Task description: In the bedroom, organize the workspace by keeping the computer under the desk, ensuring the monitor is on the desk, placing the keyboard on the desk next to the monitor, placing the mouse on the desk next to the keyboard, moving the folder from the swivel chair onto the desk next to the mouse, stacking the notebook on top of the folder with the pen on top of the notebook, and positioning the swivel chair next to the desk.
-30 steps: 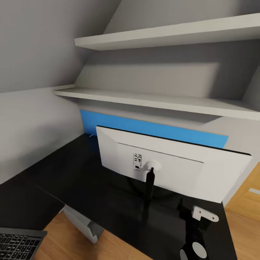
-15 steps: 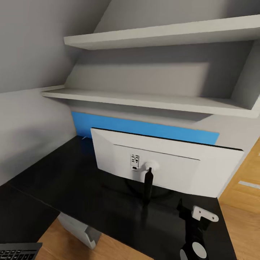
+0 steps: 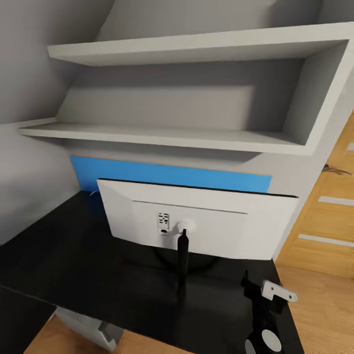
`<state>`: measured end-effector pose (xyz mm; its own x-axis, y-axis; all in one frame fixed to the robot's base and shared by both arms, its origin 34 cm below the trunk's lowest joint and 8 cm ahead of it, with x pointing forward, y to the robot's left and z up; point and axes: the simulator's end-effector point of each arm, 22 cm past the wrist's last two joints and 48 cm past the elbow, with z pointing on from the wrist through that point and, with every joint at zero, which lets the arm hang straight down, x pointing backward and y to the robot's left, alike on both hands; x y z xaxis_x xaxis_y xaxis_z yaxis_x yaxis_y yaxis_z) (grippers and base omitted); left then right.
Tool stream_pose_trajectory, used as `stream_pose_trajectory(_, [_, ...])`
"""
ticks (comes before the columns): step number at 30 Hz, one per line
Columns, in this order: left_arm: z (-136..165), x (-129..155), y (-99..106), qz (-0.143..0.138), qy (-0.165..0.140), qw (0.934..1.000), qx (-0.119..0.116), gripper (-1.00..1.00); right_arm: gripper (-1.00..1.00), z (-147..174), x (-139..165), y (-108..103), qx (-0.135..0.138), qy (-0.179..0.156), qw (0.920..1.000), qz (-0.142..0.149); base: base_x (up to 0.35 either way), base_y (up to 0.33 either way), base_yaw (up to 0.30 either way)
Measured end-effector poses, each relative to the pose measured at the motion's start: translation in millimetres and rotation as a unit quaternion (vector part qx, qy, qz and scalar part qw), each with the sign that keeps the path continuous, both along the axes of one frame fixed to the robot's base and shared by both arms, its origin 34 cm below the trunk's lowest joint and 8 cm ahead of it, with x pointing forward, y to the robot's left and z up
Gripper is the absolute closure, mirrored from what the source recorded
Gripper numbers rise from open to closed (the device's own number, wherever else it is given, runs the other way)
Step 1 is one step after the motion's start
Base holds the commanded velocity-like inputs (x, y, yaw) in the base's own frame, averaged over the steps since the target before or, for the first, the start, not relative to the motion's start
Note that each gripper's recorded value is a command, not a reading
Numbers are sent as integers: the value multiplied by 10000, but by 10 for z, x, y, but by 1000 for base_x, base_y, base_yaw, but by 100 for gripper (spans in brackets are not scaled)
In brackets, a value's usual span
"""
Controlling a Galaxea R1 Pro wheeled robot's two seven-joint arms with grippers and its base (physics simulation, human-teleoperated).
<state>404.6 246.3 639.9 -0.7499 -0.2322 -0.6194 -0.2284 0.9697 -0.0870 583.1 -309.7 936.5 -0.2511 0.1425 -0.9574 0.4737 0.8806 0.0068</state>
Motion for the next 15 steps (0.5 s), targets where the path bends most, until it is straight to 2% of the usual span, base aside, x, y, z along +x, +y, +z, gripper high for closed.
stream_pose_trajectory(6, [1,0,5,4,-1,10000,2,-100,-100,1,0,1,1,-3,10000,3,265,0,-229])
stream_pose_trajectory(15, [-2,1,9,3,2,10000,5,-100,-100,-72,-17,1,-6,73,10000,5,59,0,-42])
